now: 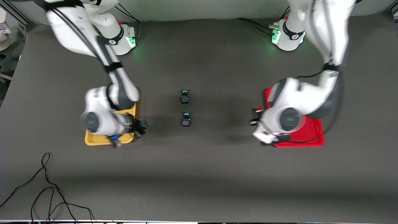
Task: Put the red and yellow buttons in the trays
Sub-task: 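Place the second red and yellow buttons in their matching trays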
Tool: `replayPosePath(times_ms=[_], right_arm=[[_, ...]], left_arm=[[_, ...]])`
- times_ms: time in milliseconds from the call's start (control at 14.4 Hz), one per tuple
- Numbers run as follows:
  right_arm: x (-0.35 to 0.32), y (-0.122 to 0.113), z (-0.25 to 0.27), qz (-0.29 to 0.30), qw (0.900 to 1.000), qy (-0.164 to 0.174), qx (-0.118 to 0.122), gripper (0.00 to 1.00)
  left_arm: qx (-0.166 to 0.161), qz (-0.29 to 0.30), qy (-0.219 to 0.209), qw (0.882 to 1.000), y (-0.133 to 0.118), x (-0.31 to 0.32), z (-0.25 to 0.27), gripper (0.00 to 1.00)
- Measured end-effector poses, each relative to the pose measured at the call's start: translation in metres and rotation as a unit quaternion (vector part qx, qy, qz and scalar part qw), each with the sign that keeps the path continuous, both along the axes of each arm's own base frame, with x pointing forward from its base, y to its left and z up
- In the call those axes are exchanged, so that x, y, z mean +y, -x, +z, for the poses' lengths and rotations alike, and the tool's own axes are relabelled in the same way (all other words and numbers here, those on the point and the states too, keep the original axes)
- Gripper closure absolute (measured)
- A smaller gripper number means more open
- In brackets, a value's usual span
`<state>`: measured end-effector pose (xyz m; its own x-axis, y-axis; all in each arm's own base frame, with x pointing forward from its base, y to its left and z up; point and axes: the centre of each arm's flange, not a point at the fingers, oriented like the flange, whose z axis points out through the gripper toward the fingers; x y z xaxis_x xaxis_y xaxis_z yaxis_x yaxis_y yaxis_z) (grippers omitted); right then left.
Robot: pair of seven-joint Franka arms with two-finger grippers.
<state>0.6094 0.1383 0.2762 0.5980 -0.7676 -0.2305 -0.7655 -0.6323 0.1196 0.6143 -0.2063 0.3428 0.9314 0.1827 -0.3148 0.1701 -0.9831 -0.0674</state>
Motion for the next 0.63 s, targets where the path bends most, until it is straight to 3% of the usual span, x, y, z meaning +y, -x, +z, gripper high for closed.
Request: replayPosePath(times_ms=[139, 348, 487, 626], right_arm=[[-0.050, 0.010, 0.006, 0.036, 0.999, 0.009, -0.006, 0.56], [-0.081, 0.034, -0.029, 0.053, 0.998, 0.015, -0.009, 0.56], [-0.081, 0.043, -0.040, 0.063, 0.998, 0.016, -0.009, 0.42], [-0.085, 0.041, -0.034, 0.063, 0.998, 0.015, -0.014, 0.22]], left_arm=[[0.015, -0.012, 0.015, 1.000, -0.007, 0.069, -0.002, 0.59], [0.017, -0.013, 0.042, 0.999, -0.001, 0.159, -0.070, 0.59], [0.009, -0.013, 0.047, 0.999, 0.010, 0.170, -0.114, 0.59], [0.006, -0.021, 0.050, 0.999, 0.015, 0.158, -0.136, 0.59]])
